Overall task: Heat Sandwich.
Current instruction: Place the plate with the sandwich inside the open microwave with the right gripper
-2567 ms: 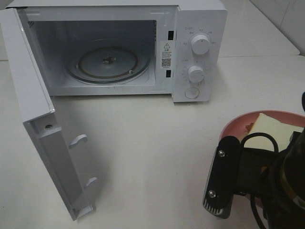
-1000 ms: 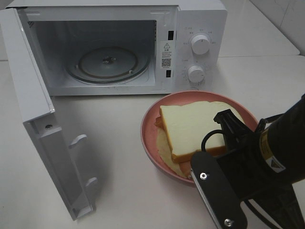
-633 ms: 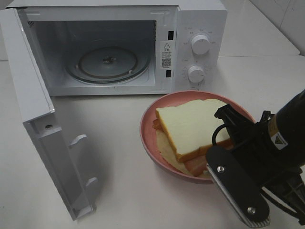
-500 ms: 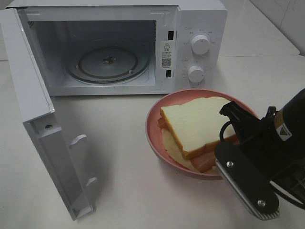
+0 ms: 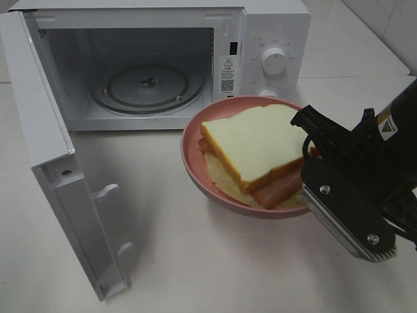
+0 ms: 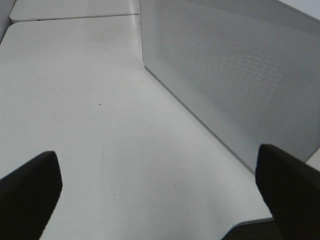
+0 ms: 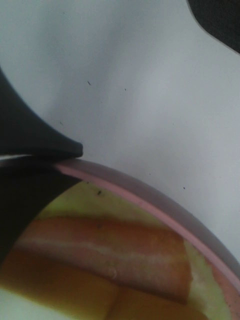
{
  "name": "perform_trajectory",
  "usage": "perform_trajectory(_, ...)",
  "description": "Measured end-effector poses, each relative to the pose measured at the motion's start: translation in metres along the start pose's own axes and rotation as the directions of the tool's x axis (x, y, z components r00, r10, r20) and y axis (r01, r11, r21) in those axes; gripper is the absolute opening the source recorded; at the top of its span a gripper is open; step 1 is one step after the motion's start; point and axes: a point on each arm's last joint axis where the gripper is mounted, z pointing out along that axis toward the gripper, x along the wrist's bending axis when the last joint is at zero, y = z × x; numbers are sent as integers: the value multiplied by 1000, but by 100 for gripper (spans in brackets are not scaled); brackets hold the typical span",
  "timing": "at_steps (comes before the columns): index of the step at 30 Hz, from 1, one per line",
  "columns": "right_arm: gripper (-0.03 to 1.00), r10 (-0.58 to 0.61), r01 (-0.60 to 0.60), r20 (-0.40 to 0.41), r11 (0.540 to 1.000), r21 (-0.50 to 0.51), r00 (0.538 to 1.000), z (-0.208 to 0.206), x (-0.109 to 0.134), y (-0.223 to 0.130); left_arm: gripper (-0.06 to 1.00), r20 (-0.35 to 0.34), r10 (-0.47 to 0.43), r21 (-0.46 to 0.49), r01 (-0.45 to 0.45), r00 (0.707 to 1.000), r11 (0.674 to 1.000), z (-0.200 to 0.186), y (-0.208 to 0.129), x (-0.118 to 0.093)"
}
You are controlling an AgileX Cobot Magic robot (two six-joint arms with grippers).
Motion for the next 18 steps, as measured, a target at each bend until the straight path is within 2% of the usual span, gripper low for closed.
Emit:
perform_trajectory(5, 4, -22, 23, -42, 1000, 21, 999, -1, 3, -2, 98, 0, 0, 0, 0, 1000, 1000, 0, 0, 0)
perform_trajectory(13, 4, -21, 21, -13, 999, 28, 1000, -8, -7, -3, 98, 0, 0, 0, 0, 1000, 1000, 0, 0, 0)
perform_trajectory(18, 4, -48, 49, -35, 999, 19, 998, -3, -7, 3, 98, 0, 0, 0, 0, 1000, 1000, 0, 0, 0)
